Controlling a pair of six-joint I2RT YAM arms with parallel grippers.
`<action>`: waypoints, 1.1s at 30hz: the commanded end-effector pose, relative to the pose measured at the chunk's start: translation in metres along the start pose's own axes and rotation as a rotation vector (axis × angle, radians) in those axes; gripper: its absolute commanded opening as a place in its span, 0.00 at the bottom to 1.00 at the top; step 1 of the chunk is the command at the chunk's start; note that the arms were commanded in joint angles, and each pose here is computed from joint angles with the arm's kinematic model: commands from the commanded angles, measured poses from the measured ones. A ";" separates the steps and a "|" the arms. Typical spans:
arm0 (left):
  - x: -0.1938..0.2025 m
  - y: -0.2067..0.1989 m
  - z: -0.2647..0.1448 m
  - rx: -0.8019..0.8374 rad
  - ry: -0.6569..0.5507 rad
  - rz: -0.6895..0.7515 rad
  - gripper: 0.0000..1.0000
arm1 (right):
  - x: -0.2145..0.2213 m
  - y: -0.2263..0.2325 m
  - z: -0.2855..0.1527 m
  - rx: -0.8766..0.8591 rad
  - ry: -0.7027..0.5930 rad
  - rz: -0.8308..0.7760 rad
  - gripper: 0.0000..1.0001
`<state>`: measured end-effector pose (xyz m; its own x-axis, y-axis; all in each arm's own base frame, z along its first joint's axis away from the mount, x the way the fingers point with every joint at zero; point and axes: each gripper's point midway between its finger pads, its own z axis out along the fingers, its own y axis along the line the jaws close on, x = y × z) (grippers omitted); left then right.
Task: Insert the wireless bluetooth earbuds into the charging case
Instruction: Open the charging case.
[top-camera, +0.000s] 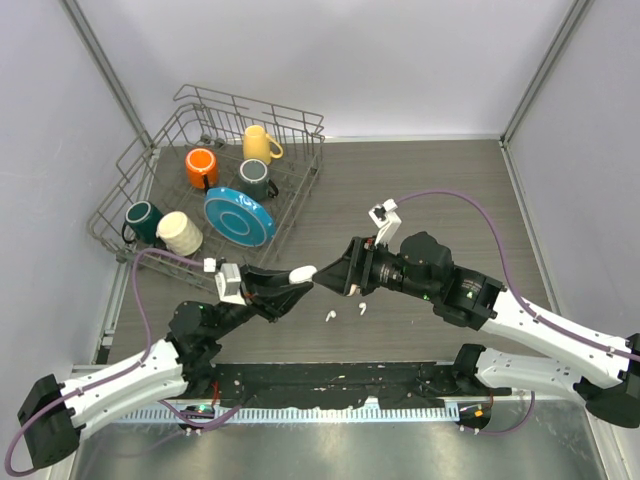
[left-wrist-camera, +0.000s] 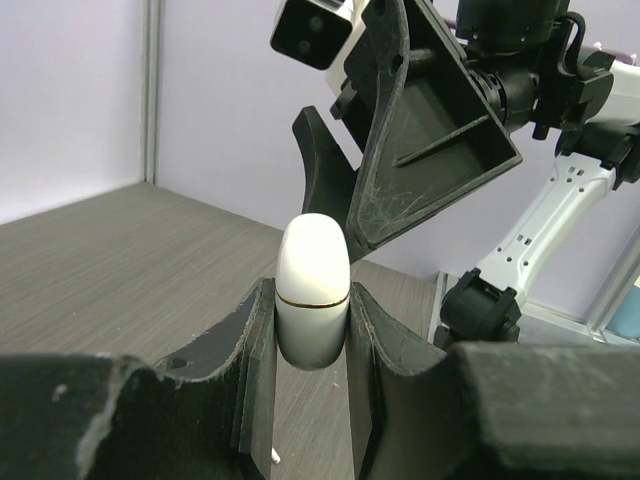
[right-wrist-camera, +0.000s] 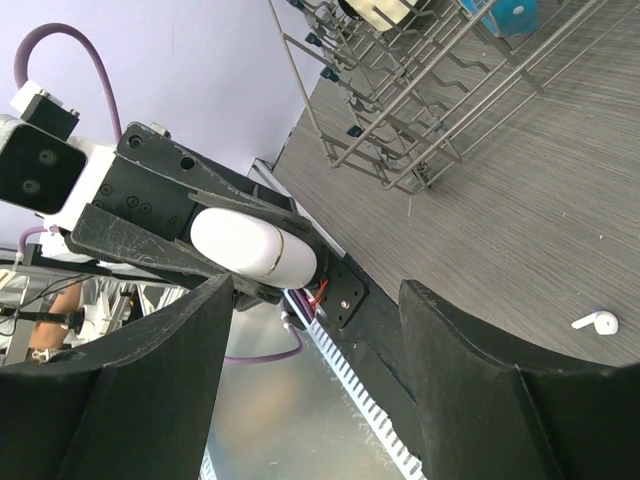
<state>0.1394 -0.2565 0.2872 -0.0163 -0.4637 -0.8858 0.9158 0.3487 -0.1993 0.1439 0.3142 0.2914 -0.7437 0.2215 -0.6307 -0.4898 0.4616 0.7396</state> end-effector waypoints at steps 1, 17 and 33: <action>-0.022 -0.012 0.008 0.054 -0.059 0.002 0.00 | -0.017 0.015 0.000 -0.039 -0.059 -0.001 0.72; -0.024 -0.011 0.006 0.041 -0.068 -0.006 0.00 | -0.009 0.014 0.002 -0.046 -0.029 -0.003 0.71; -0.029 -0.014 0.009 0.056 -0.073 -0.007 0.00 | -0.003 0.005 0.005 -0.015 -0.008 -0.007 0.68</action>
<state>0.1360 -0.2590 0.2863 -0.0376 -0.4613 -0.8864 0.9226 0.3247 -0.2082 0.1420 0.3179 0.2888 -0.7589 0.2118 -0.6157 -0.4817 0.4536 0.7498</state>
